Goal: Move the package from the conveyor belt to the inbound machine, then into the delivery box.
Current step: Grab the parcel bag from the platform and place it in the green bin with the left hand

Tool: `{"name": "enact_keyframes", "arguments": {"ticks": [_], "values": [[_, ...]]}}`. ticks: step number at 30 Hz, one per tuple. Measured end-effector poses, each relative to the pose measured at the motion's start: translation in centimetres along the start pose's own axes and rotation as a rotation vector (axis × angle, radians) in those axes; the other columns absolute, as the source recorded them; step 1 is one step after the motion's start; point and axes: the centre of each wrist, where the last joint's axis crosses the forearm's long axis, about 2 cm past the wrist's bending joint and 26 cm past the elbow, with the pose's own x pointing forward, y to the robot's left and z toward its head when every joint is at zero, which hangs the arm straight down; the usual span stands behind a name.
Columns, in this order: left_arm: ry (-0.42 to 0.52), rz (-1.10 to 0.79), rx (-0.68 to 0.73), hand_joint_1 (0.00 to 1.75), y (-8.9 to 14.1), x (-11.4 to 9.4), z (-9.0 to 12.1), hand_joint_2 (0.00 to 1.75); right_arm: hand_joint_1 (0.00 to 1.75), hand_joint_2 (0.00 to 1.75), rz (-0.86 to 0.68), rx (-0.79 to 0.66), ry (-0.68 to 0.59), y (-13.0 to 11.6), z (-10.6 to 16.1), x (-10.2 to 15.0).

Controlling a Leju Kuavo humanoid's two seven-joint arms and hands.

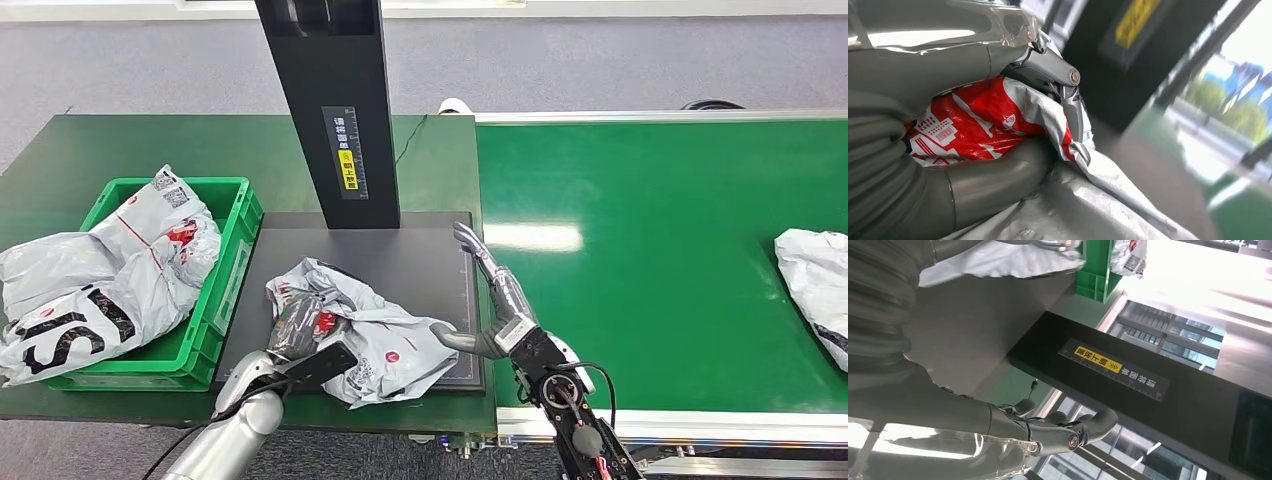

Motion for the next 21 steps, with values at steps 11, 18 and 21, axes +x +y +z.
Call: {"name": "enact_keyframes", "arguments": {"ticks": [11,18,21], "values": [[-0.193,-0.027,0.633,1.75,5.6,1.1,0.7,1.75,0.0,1.75,0.003,-0.029,0.007,0.0,0.9,0.0],[-0.234,-0.051,0.767,1.75,7.7,1.8,1.1,1.75,0.0,1.75,0.004,-0.038,0.009,0.0,1.1,0.0],[-0.247,-0.058,0.801,1.75,8.1,2.1,1.2,1.75,0.0,1.75,0.006,-0.042,0.01,0.0,1.2,0.0]]}}
